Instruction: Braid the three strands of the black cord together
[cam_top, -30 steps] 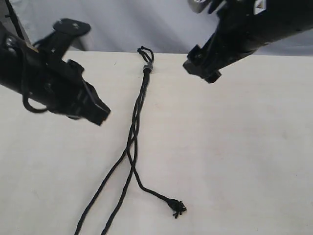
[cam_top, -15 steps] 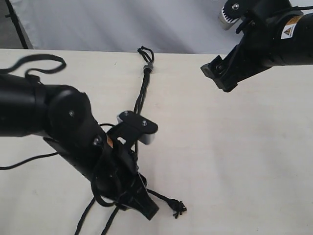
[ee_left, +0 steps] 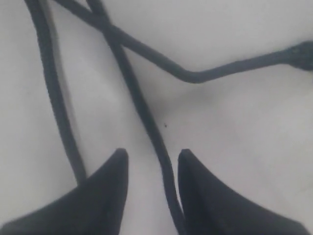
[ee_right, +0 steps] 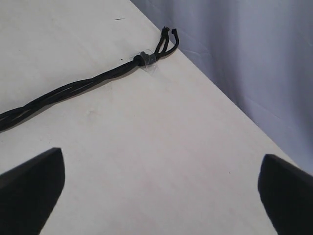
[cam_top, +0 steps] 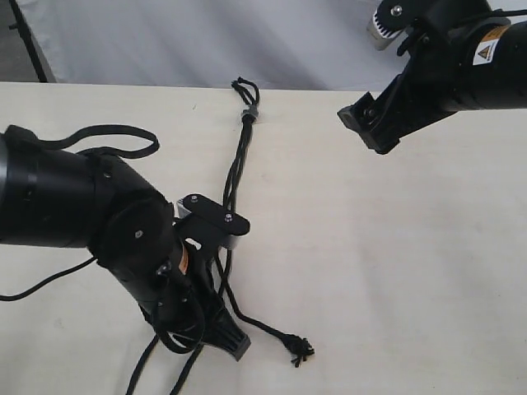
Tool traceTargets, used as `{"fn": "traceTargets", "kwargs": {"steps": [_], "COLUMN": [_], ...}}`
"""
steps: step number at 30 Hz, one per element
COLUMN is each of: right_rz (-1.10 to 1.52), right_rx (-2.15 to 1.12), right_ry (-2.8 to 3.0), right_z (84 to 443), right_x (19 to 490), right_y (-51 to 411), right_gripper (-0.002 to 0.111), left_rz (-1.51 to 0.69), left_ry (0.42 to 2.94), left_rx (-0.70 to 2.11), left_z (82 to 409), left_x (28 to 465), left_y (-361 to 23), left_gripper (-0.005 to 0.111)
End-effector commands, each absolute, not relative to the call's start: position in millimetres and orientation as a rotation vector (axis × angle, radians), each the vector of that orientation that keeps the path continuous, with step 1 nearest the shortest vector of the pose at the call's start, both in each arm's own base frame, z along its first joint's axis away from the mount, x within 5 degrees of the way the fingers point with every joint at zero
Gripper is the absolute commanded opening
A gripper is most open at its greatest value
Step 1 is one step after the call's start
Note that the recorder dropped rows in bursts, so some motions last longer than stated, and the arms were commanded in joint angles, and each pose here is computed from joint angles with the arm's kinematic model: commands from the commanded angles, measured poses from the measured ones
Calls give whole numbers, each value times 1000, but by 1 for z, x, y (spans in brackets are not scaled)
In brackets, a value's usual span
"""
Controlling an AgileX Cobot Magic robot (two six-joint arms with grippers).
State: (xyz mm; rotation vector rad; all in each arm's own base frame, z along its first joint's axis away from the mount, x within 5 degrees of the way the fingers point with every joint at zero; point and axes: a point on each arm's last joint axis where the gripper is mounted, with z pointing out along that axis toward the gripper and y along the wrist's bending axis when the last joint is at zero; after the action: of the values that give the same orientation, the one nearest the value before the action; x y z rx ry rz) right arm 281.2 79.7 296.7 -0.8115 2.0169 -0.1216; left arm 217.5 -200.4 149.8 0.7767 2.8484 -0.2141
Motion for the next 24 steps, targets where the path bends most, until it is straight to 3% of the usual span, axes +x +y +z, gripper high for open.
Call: {"fn": "traceTargets", "kwargs": {"steps": [1, 4, 9, 13, 20, 24], "right_rz": [-130, -130, -130, -130, -125, -124], "right_rx": [-805, -805, -805, -805, -797, -800], "right_ry": [2003, 2003, 2003, 2003, 2008, 2014], "right_z": [299, 299, 299, 299, 299, 299], "right_x": [281, 281, 281, 281, 281, 280], "right_y": [78, 78, 78, 78, 78, 78], "right_gripper": [105, 105, 105, 105, 105, 105], "left_rz": [-188, -182, -157, -138, -72, 56], "left_ry": [2846, 2842, 2862, 2852, 2771, 2677], "left_rx": [804, 828, 873, 910, 1031, 1105], "left_z": [135, 124, 114, 121, 161, 168], "left_x": [215, 213, 209, 210, 215, 221], "left_y": [-208, -214, -218, -218, -216, -210], "left_gripper": [34, 29, 0, 0, 0, 0]}}
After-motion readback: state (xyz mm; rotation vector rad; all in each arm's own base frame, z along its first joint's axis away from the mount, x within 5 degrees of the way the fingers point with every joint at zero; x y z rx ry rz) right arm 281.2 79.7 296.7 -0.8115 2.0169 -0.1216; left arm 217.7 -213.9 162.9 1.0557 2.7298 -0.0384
